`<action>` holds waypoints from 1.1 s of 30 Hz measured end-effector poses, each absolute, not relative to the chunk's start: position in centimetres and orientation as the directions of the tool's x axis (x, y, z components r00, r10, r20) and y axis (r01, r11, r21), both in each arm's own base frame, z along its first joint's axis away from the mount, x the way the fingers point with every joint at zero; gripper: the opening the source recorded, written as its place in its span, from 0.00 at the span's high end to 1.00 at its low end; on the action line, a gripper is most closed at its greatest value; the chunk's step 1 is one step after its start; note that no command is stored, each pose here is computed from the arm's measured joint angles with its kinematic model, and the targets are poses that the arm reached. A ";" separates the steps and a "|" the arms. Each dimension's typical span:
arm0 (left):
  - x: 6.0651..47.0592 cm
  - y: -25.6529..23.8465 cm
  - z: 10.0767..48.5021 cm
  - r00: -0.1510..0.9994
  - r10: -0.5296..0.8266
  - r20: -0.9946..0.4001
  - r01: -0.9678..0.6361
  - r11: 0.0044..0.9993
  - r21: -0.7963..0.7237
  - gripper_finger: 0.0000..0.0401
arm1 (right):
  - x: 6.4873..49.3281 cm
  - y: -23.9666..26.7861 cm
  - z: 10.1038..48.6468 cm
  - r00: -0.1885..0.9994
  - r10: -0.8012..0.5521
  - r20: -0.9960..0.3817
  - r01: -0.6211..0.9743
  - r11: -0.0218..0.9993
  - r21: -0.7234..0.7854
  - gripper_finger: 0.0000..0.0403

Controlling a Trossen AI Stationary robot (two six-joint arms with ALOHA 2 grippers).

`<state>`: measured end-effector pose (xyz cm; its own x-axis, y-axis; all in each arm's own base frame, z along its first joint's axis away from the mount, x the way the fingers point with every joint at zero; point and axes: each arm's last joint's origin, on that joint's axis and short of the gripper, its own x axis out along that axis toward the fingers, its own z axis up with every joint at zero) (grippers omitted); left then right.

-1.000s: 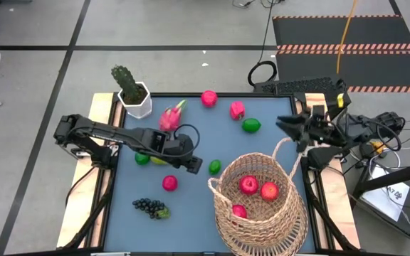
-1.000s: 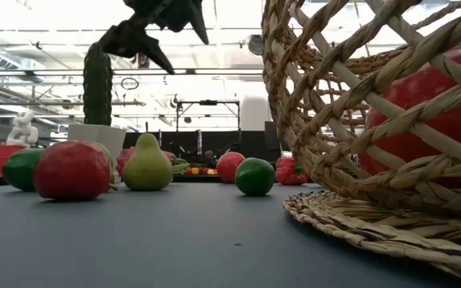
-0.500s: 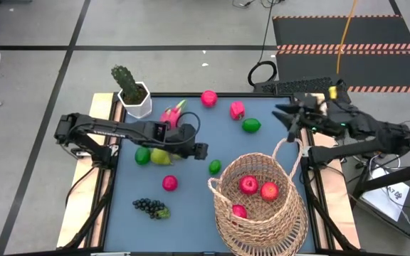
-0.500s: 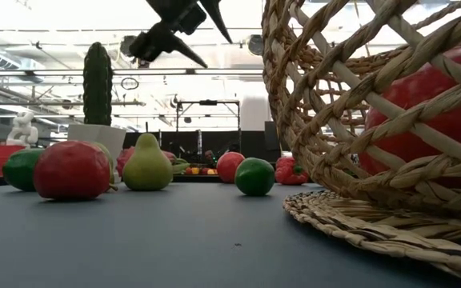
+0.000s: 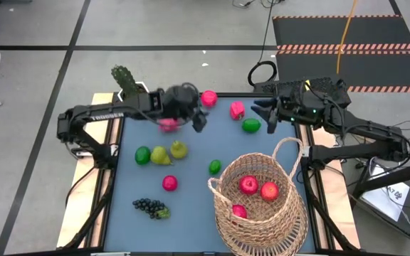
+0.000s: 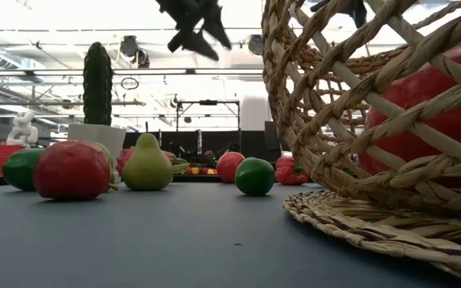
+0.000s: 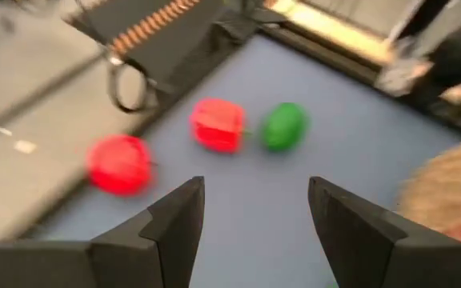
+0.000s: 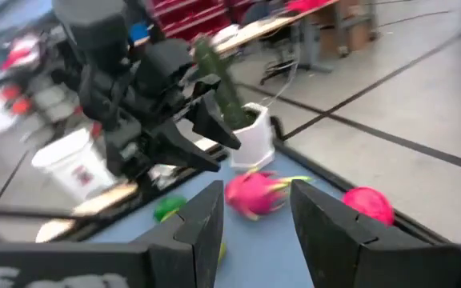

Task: Build produce basket
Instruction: Put the red apple into the brown basket

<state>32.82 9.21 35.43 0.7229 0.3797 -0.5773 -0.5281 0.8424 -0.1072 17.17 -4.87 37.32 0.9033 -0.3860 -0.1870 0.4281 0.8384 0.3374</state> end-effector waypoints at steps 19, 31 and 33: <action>30.9 17.9 32.9 0.651 0.384 -0.656 -0.310 0.922 0.232 0.44 | 16.9 -5.9 37.2 0.755 -0.631 -0.180 0.631 0.624 0.461 0.65; 34.0 22.7 25.1 0.584 0.326 -0.744 -0.378 0.920 0.106 0.05 | 17.1 -5.9 36.5 0.753 -0.627 -0.202 0.625 0.584 0.518 0.65; 34.2 23.0 23.3 0.521 0.331 -0.787 -0.418 0.903 0.102 0.02 | 17.1 -5.8 36.4 0.756 -0.622 -0.204 0.620 0.580 0.529 0.65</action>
<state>34.24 23.02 23.34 0.5206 0.3305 -0.7872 -0.4181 0.9026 0.1025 17.10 -5.83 36.43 0.7560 -0.6220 -0.2041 0.6198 0.5799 0.5288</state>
